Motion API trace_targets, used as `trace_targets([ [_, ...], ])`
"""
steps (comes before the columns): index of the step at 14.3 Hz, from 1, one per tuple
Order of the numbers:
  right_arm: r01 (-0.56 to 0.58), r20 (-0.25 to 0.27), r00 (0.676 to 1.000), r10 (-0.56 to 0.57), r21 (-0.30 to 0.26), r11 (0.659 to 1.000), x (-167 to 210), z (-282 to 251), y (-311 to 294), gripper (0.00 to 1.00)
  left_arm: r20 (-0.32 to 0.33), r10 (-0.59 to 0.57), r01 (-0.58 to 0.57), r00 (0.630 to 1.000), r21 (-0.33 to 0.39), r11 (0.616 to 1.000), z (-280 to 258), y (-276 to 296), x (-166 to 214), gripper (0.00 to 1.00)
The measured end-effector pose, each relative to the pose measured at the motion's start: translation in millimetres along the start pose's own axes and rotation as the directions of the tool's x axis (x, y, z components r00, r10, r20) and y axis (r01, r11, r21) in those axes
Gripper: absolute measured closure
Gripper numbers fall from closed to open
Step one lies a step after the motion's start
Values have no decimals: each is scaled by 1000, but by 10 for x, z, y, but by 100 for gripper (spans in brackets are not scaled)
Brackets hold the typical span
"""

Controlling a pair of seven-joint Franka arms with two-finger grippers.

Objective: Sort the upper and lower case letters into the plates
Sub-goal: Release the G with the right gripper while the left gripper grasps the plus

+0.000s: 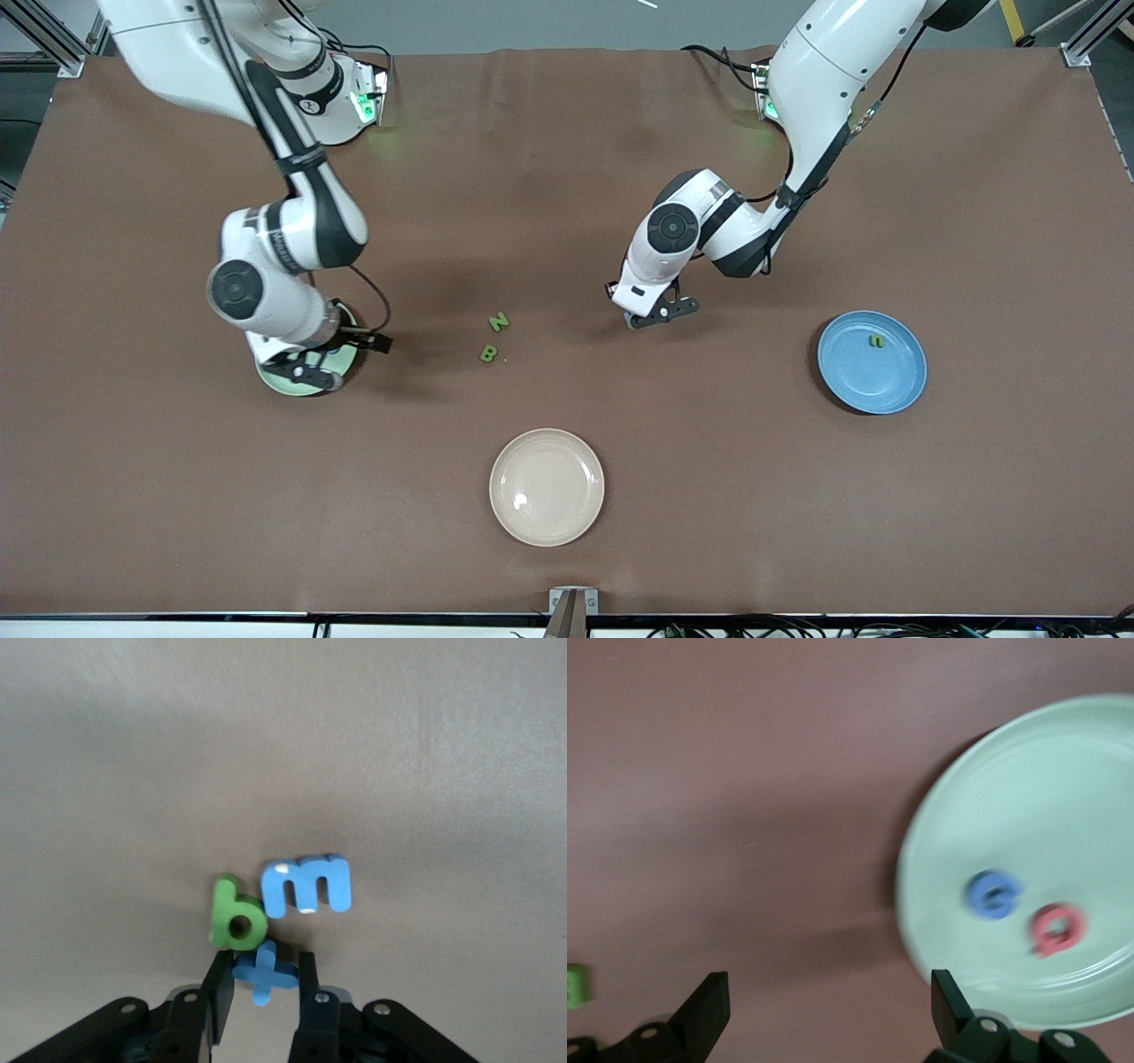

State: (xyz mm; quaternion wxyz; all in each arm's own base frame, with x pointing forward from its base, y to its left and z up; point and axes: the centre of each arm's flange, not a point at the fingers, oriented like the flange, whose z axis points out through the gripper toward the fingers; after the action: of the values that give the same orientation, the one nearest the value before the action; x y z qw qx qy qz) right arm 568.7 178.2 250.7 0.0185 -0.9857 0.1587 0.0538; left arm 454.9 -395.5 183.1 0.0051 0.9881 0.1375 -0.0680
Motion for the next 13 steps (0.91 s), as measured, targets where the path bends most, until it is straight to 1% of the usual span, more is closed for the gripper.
trace_targets([
  [3,-108,-39,993,109,21,994,-404,165,-610,0,-19,15,-13,1000,78,997,-501,-4,122,67],
  [6,-195,-52,979,196,33,980,-686,390,-1016,0,-34,83,-78,996,124,989,-1013,-186,272,67],
  [9,-286,-53,956,288,44,957,-800,501,-1335,0,-33,169,-163,985,147,976,-1288,-706,581,67],
  [11,-358,-51,932,360,44,933,-878,616,-1515,0,-32,236,-228,971,157,961,-1462,-1179,806,67],
  [13,-403,-52,913,405,47,914,-961,753,-1642,0,-31,299,-290,954,167,943,-1633,-1667,1006,67],
])
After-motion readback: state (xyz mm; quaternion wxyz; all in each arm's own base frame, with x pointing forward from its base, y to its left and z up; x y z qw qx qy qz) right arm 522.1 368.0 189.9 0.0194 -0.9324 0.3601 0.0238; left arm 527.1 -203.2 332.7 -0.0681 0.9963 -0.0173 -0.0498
